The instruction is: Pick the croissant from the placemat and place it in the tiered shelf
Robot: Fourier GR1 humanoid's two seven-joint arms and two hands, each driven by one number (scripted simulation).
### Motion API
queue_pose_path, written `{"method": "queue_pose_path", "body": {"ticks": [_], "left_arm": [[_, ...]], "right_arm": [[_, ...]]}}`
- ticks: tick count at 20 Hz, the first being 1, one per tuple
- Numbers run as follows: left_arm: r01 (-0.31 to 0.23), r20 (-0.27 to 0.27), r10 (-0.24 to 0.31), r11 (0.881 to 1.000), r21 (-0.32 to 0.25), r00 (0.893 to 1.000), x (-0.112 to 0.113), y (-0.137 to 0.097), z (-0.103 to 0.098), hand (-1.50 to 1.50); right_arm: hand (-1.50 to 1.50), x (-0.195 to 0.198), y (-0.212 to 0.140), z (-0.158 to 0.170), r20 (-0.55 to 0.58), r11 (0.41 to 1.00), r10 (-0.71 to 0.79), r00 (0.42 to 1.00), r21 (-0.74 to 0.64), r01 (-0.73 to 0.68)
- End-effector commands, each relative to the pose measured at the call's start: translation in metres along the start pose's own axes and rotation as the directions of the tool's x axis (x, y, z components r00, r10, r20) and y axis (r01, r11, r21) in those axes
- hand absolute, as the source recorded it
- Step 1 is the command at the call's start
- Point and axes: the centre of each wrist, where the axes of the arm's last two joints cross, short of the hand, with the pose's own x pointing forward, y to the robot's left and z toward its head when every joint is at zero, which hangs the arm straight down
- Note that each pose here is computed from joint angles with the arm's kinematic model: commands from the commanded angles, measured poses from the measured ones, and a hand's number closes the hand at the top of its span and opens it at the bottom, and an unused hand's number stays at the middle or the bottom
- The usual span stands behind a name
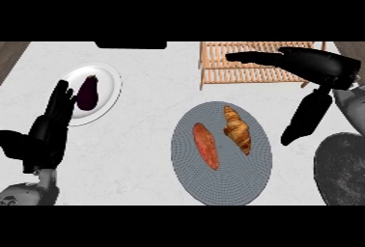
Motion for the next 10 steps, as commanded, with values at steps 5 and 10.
{"method": "queue_pose_path", "body": {"ticks": [5, 10], "left_arm": [[0.001, 0.006, -0.001, 1.000, 0.013, 1.000, 0.001, -0.004, 0.016, 0.00], [-0.005, 0.007, 0.005, 1.000, -0.001, 1.000, 0.003, -0.002, -0.004, 0.00]], "right_arm": [[-1.50, 0.034, 0.056, -0.023, -0.180, 0.958, 0.287, 0.941, 0.073, -0.278], [-1.50, 0.028, 0.093, -0.047, -0.246, 0.928, 0.373, 0.894, 0.102, -0.359]]}}
